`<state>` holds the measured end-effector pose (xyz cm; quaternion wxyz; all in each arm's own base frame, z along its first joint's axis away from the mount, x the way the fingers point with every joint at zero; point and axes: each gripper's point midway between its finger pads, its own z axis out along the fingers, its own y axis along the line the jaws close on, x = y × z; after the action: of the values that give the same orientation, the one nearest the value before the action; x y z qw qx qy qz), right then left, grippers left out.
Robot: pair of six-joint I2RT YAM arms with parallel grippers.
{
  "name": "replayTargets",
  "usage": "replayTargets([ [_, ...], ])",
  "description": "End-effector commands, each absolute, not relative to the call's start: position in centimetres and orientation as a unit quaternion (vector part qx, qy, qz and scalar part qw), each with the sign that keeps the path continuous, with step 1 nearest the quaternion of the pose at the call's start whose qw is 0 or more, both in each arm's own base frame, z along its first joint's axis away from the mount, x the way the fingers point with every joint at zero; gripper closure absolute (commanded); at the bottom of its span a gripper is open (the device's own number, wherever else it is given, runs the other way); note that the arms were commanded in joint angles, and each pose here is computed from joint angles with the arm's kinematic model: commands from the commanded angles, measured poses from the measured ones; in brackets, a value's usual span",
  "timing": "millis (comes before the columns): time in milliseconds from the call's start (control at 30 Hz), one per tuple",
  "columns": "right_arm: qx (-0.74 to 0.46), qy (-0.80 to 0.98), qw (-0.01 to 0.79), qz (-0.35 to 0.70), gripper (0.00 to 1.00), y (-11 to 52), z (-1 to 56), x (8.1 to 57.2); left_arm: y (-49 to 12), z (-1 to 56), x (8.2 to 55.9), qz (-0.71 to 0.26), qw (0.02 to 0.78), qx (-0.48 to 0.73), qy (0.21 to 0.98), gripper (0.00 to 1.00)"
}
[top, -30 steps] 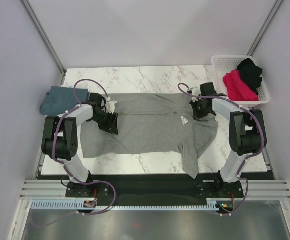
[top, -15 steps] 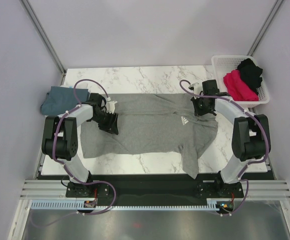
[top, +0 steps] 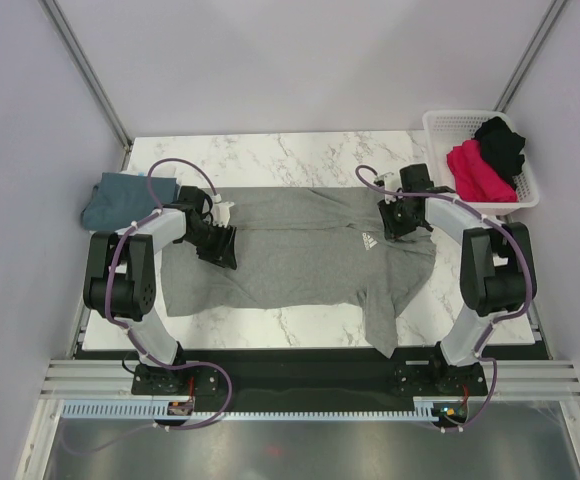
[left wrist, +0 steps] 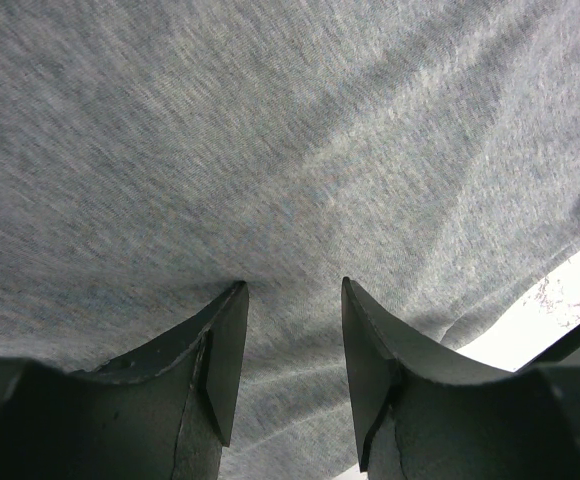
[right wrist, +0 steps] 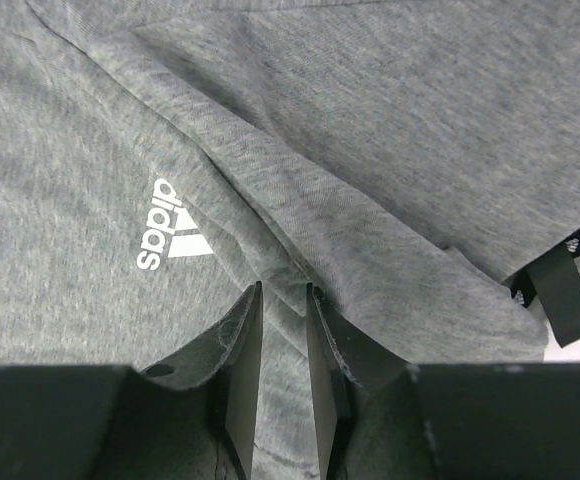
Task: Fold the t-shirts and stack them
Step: Fold the tshirt
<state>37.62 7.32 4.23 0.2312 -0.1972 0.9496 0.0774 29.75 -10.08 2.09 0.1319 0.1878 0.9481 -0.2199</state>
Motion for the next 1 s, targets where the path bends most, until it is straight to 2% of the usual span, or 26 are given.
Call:
replayTargets([
  [0, -0.202, 0.944, 0.252, 0.075, 0.68, 7.7, 4.9, 39.4, -9.7, 1.7, 30.1, -0.204, 0.136, 0.184, 0.952, 0.49],
  [200, -0.204, 0.943, 0.254, 0.073, 0.68, 8.0, 4.8, 40.0, -9.6, 1.5, 30.1, -0.202, 0.134, 0.184, 0.953, 0.49],
  [667, -0.214, 0.939, 0.257, 0.072, 0.78, 8.5, 4.5, 40.5, -9.6, 1.4, 30.2, -0.201, 0.132, 0.183, 0.953, 0.49],
  [833, -0.221, 0.936, 0.263, 0.074, 0.94, 8.8, 4.9, 40.6, -9.7, 1.5, 30.2, -0.201, 0.135, 0.184, 0.953, 0.49],
  [967, -0.222, 0.935, 0.268, 0.073, 0.99, 8.8, 5.8, 40.4, -9.7, 1.6, 30.3, -0.202, 0.136, 0.183, 0.952, 0.49],
])
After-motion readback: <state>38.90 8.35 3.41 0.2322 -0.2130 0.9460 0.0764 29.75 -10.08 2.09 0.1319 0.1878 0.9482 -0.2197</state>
